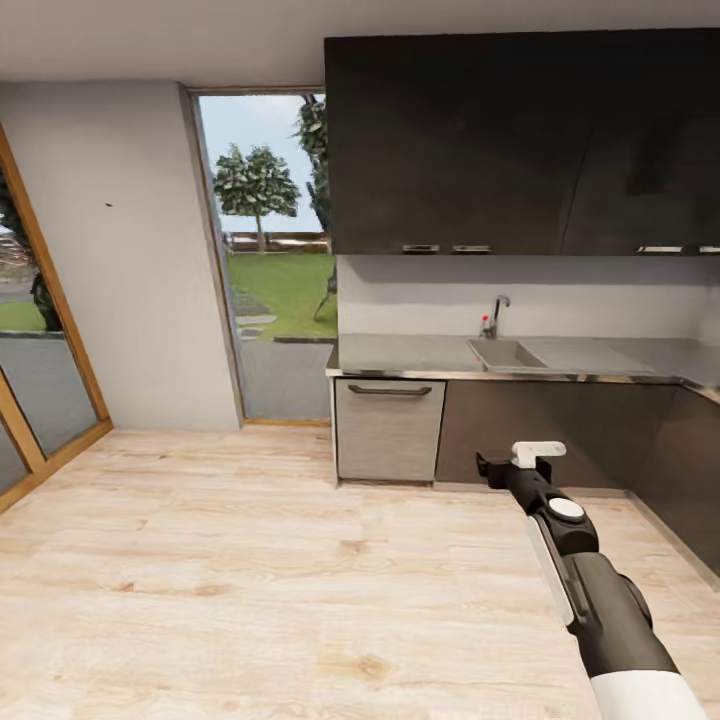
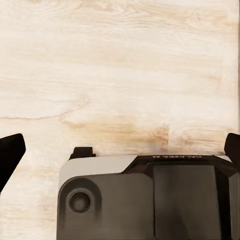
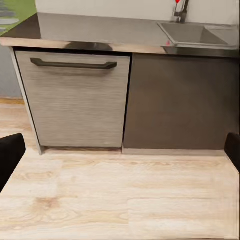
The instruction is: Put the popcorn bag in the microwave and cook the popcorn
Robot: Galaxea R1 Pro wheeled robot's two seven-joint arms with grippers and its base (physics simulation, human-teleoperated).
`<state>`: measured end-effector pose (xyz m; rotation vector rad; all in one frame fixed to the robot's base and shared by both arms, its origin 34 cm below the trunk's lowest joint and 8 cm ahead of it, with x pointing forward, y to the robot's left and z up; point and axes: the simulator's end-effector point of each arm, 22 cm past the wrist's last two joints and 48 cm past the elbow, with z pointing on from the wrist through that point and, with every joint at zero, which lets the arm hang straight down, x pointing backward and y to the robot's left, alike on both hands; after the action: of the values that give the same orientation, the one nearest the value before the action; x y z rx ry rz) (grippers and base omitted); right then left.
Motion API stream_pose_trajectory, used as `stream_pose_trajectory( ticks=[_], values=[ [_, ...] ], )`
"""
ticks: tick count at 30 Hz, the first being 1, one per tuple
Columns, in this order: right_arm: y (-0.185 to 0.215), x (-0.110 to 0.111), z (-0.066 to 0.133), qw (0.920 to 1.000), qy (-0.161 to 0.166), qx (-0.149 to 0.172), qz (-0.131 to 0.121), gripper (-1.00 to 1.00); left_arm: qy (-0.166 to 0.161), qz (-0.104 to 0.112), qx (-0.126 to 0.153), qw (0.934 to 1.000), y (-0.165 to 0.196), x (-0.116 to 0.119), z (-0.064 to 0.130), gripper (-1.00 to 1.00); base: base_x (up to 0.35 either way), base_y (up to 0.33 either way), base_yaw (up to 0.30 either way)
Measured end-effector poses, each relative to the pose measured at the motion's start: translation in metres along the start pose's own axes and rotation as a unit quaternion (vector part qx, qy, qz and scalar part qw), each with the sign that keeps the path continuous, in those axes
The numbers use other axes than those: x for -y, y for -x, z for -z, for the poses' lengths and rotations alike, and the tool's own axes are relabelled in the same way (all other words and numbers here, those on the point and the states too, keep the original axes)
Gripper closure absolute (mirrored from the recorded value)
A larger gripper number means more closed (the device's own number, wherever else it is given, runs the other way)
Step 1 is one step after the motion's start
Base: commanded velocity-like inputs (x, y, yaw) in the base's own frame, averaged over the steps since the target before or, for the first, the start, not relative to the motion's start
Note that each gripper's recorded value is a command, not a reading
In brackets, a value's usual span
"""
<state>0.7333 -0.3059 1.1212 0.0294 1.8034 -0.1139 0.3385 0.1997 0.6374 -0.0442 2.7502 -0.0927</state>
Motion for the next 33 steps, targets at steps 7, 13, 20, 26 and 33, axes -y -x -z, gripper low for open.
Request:
stream_pose_trajectory(
  ticks=[7, 13, 20, 26, 33],
  values=[
    [0.003, 0.004, 0.005, 0.9999, -0.010, 0.000, 0.004, -1.00, 0.000, 0.000, 0.000, 1.0000, -0.001, 0.000, 0.006, -1.00, 0.000, 0.000, -0.300],
    [0.005, 0.006, 0.008, 0.9999, -0.014, -0.001, 0.007, -1.00, 0.000, 0.000, -0.001, 1.0000, -0.002, 0.000, 0.010, -1.00, 0.000, 0.000, -0.300],
    [0.005, 0.012, 0.008, 0.9997, -0.024, -0.002, 0.009, -1.00, 0.000, 0.000, -0.001, 1.0000, -0.003, 0.001, 0.012, -1.00, 0.000, 0.000, -0.300],
    [0.005, 0.015, 0.009, 0.9996, -0.027, -0.002, 0.009, -1.00, 0.000, 0.000, -0.001, 1.0000, -0.002, 0.001, 0.012, -1.00, 0.000, 0.000, -0.300],
    [0.005, 0.019, 0.009, 0.9995, -0.031, -0.002, 0.007, -1.00, 0.000, 0.000, -0.001, 1.0000, -0.003, 0.001, 0.012, -1.00, 0.000, 0.000, -0.300]
  ],
)
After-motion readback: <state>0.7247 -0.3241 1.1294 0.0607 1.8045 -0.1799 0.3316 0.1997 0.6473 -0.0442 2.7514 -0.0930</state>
